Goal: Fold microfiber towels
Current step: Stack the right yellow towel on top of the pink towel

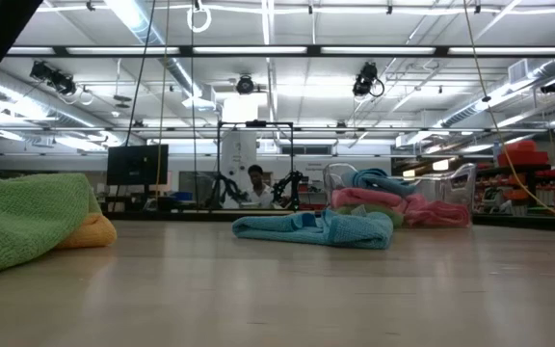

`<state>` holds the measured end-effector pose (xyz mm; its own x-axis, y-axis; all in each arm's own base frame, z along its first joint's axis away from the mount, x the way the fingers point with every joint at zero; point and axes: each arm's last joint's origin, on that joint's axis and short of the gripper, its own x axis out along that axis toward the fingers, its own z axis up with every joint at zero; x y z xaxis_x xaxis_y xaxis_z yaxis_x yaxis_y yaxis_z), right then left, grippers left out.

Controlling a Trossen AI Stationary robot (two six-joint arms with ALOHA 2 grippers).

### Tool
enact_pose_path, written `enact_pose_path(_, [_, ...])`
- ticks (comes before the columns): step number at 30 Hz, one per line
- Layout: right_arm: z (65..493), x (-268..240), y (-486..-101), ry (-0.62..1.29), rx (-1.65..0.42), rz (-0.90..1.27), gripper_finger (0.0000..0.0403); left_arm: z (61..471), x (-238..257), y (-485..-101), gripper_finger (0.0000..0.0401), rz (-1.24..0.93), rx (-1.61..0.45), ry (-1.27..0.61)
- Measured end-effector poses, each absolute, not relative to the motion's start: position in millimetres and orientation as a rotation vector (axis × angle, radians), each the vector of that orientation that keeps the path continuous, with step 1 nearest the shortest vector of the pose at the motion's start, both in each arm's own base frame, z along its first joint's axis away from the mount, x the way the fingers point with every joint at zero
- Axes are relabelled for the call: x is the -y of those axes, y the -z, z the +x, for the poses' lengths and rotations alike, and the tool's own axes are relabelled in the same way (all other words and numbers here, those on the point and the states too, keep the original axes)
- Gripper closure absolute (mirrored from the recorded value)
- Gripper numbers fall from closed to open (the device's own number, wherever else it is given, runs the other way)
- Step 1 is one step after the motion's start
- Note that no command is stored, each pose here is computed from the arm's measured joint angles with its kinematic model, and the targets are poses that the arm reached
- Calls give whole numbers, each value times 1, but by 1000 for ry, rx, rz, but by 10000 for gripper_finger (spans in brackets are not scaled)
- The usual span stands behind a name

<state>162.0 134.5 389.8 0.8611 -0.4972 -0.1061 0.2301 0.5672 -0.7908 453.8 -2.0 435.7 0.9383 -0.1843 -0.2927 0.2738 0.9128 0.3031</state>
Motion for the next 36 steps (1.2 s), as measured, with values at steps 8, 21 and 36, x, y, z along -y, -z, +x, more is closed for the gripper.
enact_pose_path(8, [156, -127, -390, 405, -324, -768, 388, 436, 17, -443, 216, 447, -347, 181])
enact_pose_path(21, [162, -70, -368, 498, -544, -382, 388, 439, 21, -368, 218, 487, -792, -111])
enact_pose_path(36, [159, -7, -351, 723, -839, -28, 388, 434, 55, -284, 297, 441, -1007, -94])
